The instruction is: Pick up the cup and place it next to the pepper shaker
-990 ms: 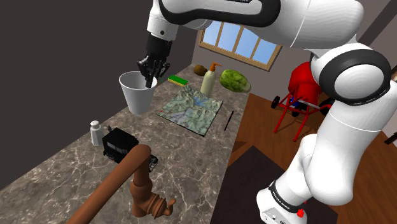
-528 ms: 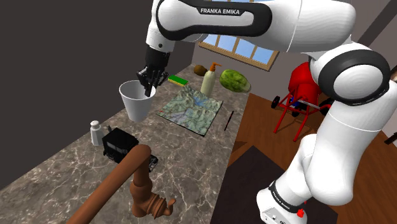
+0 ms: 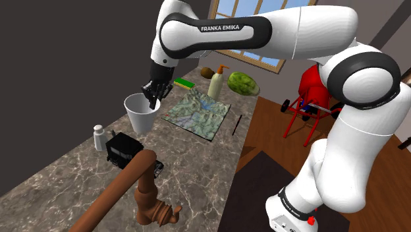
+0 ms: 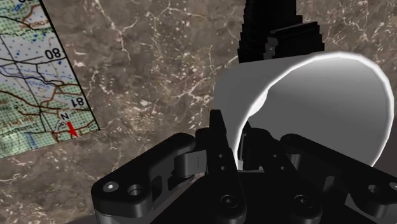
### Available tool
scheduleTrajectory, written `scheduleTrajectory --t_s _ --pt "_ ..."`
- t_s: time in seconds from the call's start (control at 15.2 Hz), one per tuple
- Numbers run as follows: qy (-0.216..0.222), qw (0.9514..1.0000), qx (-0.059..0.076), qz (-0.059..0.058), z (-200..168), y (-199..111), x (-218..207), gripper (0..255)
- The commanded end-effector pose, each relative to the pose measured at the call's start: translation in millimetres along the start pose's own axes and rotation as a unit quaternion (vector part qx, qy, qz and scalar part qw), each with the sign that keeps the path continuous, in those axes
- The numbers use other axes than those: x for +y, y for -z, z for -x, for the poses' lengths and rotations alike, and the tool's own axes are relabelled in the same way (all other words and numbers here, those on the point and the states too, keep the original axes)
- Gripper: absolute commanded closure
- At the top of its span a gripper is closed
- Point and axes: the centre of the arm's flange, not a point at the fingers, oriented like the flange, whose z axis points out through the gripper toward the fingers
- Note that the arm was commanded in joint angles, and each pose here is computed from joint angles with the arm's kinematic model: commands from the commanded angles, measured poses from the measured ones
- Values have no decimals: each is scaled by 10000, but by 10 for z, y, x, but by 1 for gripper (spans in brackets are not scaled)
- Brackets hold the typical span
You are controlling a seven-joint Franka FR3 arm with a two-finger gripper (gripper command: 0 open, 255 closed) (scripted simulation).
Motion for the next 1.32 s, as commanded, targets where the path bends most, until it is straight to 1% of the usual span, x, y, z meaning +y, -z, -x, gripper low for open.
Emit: scheduleTrajectory --t_s 0.0,1.06,1.25 --pt "0 10000 4 -1 12 -99 21 255" --pt "0 10000 4 -1 18 -926 196 255" --pt "0 10000 4 -1 19 -971 205 255"
